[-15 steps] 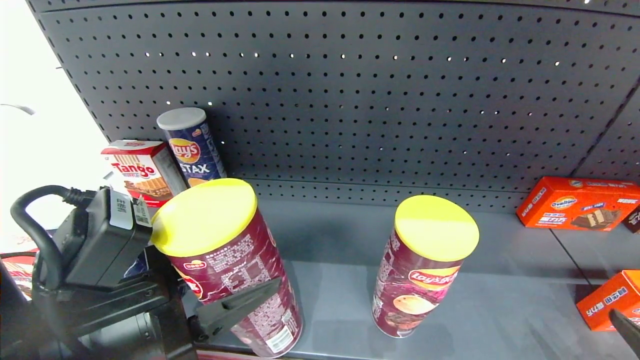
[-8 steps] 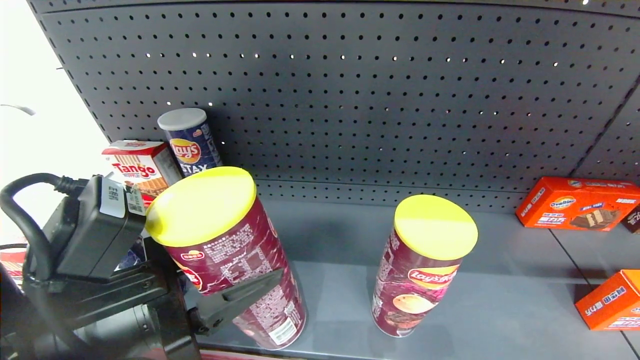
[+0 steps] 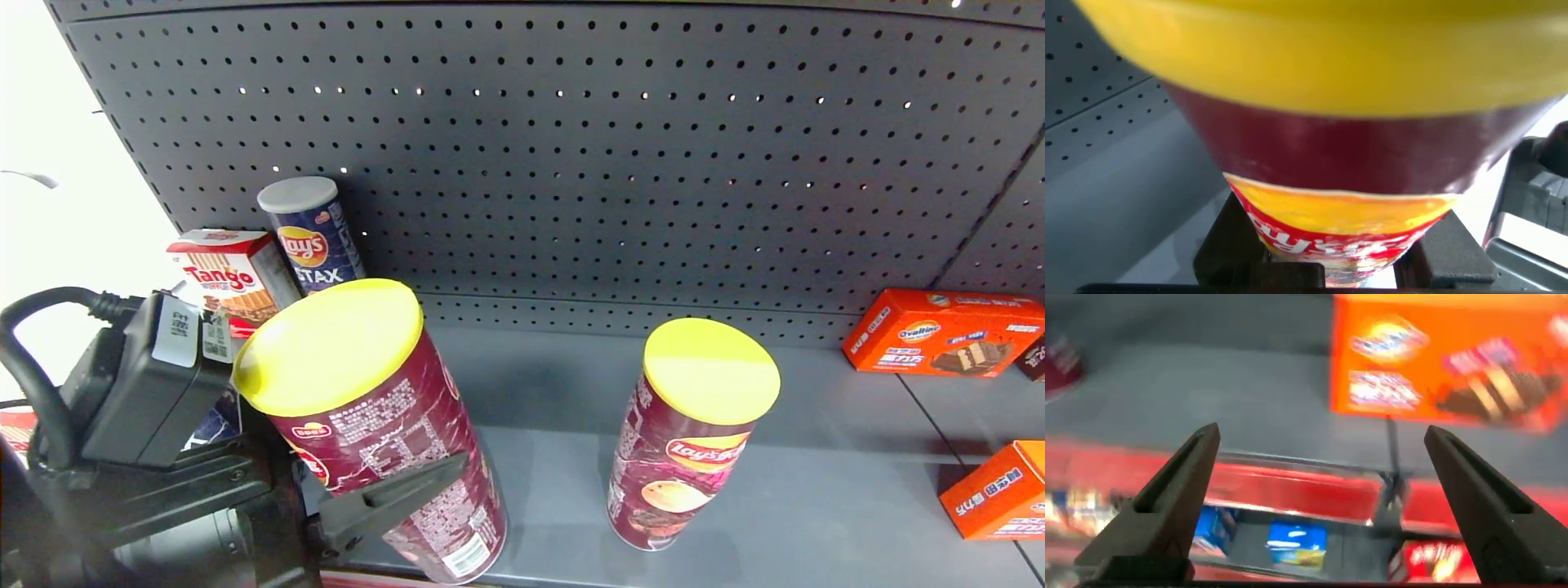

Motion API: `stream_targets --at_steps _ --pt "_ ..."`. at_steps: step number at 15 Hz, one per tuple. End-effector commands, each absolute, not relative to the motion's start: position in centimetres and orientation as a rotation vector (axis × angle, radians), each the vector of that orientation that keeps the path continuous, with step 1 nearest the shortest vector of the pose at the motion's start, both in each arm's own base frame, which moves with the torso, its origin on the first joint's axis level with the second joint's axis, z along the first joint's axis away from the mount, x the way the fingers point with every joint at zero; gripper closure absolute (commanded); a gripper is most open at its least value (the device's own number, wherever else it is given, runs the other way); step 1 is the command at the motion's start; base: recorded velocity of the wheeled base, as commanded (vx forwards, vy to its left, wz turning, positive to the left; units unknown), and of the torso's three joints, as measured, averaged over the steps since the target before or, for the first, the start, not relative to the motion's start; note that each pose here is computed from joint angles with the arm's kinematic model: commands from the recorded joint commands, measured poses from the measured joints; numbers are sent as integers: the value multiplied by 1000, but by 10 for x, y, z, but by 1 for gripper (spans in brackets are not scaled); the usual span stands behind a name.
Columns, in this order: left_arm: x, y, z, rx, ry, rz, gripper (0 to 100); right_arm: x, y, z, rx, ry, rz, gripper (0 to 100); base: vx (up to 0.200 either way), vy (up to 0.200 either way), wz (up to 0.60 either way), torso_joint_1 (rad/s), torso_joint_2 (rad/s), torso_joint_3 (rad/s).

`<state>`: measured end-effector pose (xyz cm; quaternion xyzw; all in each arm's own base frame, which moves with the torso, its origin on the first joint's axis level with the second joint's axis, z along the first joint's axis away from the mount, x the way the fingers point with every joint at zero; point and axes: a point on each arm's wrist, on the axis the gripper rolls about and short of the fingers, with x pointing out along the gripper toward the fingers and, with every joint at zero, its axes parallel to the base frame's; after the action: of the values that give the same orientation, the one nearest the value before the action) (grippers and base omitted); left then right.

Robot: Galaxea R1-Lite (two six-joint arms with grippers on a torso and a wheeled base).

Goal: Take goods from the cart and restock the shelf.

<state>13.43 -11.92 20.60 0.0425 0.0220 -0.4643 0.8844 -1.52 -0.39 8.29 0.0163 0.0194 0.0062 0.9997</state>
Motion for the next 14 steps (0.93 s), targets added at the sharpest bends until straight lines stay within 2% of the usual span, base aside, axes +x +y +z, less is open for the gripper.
stream_targets --at_steps 1,7,10,14 --pt "135 -119 206 88 47 -966 100 -15 -4 79 21 84 23 0 0 0 0 0 0 0" --pt "135 -122 214 75 24 -1023 100 -15 -2 77 -16 96 86 0 0 0 0 0 0 0" --pt "140 -122 224 71 -7 -956 100 -15 -2 77 -16 96 86 0 0 0 0 0 0 0" --pt "148 -127 226 61 6 -890 100 -15 -2 77 -16 96 86 0 0 0 0 0 0 0"
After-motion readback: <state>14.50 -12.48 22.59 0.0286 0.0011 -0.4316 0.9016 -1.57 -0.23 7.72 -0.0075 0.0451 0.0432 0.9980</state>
